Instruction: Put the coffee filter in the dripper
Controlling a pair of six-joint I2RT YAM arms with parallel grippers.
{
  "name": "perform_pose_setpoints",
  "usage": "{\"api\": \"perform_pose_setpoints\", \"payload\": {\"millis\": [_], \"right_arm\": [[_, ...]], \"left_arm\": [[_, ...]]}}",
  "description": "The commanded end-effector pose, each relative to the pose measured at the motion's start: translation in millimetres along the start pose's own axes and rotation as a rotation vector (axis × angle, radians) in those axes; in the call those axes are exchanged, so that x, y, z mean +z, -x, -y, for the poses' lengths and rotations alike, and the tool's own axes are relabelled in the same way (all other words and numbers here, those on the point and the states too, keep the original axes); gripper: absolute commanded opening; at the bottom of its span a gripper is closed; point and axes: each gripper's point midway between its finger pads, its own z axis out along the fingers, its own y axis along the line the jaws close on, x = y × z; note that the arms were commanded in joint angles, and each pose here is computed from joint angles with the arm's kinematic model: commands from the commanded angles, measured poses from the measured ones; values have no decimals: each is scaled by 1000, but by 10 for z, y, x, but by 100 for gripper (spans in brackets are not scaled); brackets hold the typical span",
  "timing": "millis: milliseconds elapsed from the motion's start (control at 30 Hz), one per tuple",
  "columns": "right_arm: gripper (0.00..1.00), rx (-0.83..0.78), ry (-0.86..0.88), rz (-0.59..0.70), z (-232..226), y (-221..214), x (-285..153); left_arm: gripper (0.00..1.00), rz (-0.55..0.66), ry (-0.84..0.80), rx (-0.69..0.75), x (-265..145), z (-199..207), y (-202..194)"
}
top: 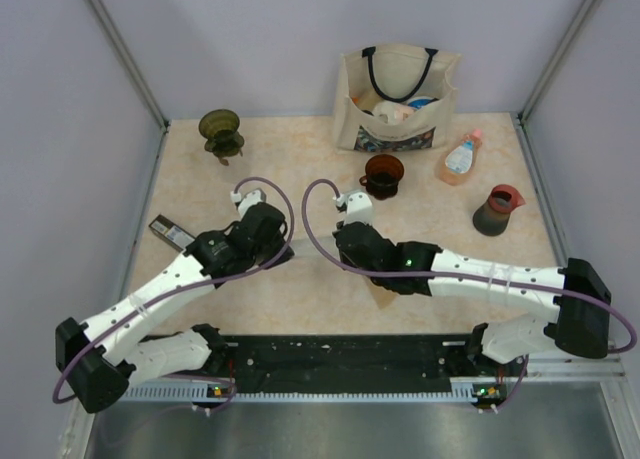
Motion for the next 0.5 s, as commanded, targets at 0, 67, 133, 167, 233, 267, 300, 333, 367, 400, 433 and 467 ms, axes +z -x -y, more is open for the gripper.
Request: {"api": "perform_pose_setpoints", "payload": {"millis": [0,67,133,167,233,267,300,333,367,400,433,467], "right_arm": [[0,37,-90,43,231,174,-56],[0,43,-72,44,200,187,-60],[0,38,-40,41,139,186,-56],[0,34,-29,39,120,179,-52],[0,34,-29,44,120,201,-52],[0,36,-28,49,120,223,-57],[0,38,-26,54,117,241,-65],[0,39,-21,59,111,257,-72],[0,38,-15,67,105,284,-85],[2,43,-7,76,91,313,-95],[7,47,4,88,76,348,-111],[16,48,22,103,52,397,-136]], "left_arm": [[10,38,45,7,-121,-34,128],[10,21,14,16,-122,46,115],[9,5,-15,28,-108,119,97],[7,-2,-21,33,-105,137,90],[0,-9,-22,42,-101,164,94],[0,-8,-15,45,-98,157,99],[0,-9,-13,50,-97,158,101],[0,-10,-14,53,-99,166,104],[0,-7,-19,53,-107,183,117],[0,-2,-23,55,-122,196,134],[0,1,-26,57,-131,207,148],[0,14,-32,57,-150,230,185]]}}
